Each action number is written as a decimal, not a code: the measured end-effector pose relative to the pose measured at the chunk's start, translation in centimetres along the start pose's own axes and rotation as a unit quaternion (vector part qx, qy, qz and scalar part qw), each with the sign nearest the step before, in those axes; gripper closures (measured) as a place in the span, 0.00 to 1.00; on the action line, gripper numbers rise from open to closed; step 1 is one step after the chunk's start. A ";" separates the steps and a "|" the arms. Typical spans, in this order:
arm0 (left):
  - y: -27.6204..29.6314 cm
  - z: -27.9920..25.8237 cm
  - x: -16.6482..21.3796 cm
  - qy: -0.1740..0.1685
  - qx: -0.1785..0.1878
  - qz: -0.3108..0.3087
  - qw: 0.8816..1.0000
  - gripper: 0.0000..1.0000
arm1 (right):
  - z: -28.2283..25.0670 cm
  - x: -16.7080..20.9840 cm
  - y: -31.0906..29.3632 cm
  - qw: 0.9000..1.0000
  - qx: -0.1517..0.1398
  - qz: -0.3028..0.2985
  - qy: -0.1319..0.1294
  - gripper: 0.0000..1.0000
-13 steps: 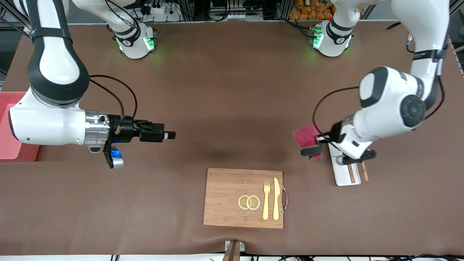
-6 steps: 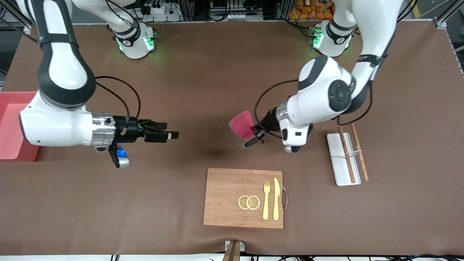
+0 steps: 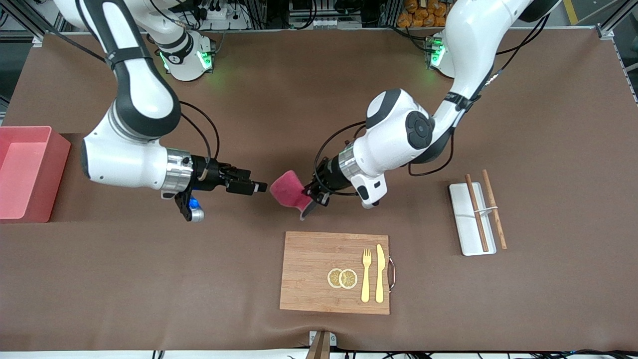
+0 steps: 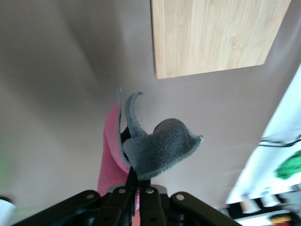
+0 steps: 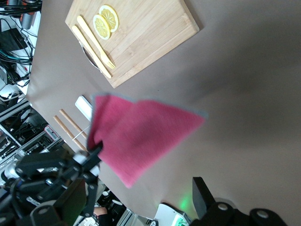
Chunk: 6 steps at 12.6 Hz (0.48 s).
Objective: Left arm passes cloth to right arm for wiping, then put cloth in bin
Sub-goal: 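Grasp the cloth with the right gripper and open the left gripper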
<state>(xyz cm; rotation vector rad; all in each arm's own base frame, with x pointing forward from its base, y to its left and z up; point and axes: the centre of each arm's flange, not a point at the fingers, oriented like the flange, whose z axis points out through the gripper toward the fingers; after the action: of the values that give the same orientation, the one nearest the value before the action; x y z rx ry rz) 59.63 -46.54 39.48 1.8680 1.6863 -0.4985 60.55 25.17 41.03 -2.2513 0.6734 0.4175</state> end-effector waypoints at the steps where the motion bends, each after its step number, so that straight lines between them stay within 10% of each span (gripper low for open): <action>1: 0.3 0.5 0.2 -0.006 -0.011 -0.027 1.000 0.96 | 0.4 -0.4 0.5 1.000 0.001 0.002 0.011 0.00; 6: 1.4 0.9 1.0 -0.053 -0.030 -0.129 0.990 0.96 | 3.6 -2.2 1.5 0.992 0.022 -0.007 0.122 0.00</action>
<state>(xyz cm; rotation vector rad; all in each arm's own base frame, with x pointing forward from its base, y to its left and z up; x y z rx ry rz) 61.21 -46.39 38.33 1.5613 1.8585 -0.6314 57.61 27.71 38.81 -2.2837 0.7824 0.1200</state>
